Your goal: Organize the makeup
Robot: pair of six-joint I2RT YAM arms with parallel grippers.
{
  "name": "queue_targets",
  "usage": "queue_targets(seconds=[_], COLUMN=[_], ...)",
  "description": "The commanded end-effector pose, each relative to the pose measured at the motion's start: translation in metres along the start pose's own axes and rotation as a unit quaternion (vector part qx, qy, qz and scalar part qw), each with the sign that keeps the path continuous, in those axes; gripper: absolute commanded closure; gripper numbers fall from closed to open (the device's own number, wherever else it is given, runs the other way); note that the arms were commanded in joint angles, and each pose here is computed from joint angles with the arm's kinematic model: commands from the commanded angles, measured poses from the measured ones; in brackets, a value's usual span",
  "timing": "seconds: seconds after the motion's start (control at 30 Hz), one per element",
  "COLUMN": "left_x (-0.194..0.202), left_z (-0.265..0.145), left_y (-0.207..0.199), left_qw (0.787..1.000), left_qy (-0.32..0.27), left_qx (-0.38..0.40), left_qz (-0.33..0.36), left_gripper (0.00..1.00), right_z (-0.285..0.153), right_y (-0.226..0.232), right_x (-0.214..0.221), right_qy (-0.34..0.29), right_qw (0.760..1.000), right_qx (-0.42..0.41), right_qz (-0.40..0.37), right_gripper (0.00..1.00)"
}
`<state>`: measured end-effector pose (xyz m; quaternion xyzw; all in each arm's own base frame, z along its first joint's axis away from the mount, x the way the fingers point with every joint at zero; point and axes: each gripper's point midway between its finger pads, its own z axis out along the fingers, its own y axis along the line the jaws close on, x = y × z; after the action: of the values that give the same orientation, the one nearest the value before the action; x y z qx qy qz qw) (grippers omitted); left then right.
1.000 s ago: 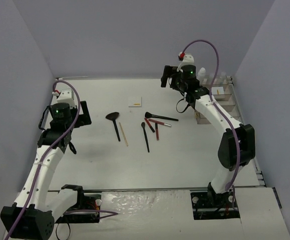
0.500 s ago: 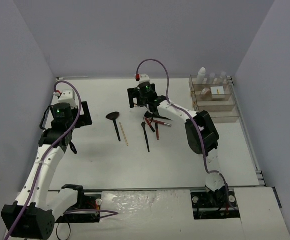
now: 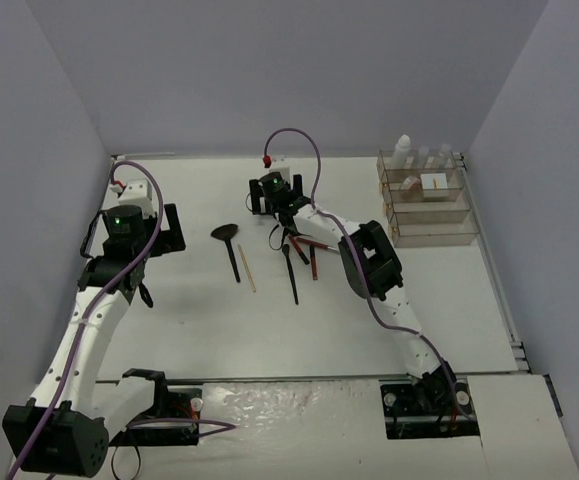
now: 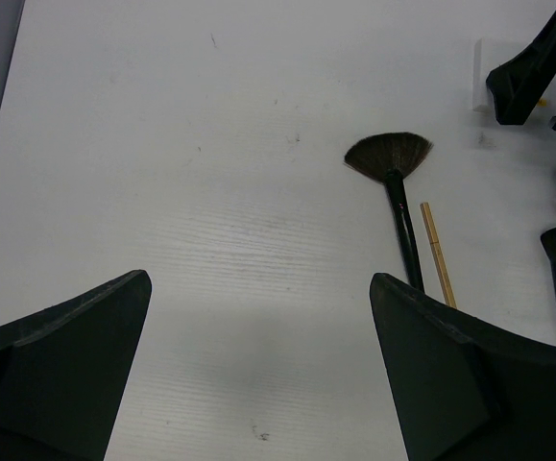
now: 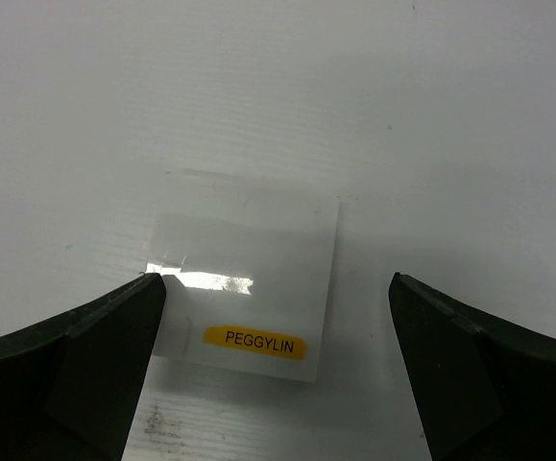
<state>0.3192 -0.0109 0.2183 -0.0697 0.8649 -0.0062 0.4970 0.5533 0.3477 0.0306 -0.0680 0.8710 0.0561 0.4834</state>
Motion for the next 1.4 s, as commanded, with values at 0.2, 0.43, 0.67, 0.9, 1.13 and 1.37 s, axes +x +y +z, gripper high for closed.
queue_targets(seconds=[0.2,0.43,0.67,0.9,1.13,1.37], left_x=[-0.030,-0.030,-0.029,-0.029,-0.028,-0.029], left_z=[-0.009,-0.009,-0.008,-0.008,-0.007,-0.009], left_y=[-0.004,-0.006,-0.008,-0.008,-0.008,-0.006], left_qw=[0.999,0.999,0.999,0.999,0.999,0.999], left_qy=[-0.047,-0.046,-0.044,-0.044,-0.041,-0.045], left_qx=[0.011,0.016,0.021,0.021,0.019,0.016], left_qz=[-0.015,-0.017,-0.019,-0.018,-0.018,-0.017], left_gripper=[0.03,0.03,0.03,0.03,0.03,0.03], right_z=[-0.001,-0.002,0.002,0.002,-0.012,-0.064], right_y=[0.026,0.032,0.029,0.012,0.009,0.015], right_x=[-0.033,-0.024,0.001,0.015,-0.013,-0.103], right_qy=[-0.044,-0.037,-0.012,0.002,-0.020,-0.093], right_qw=[0.998,0.998,0.999,0.999,0.998,0.995], right_qx=[-0.024,-0.029,-0.009,0.049,0.052,-0.017], right_qz=[0.033,0.040,0.034,0.021,0.009,0.017], right_gripper=[0.00,0.00,0.00,0.17,0.65,0.89])
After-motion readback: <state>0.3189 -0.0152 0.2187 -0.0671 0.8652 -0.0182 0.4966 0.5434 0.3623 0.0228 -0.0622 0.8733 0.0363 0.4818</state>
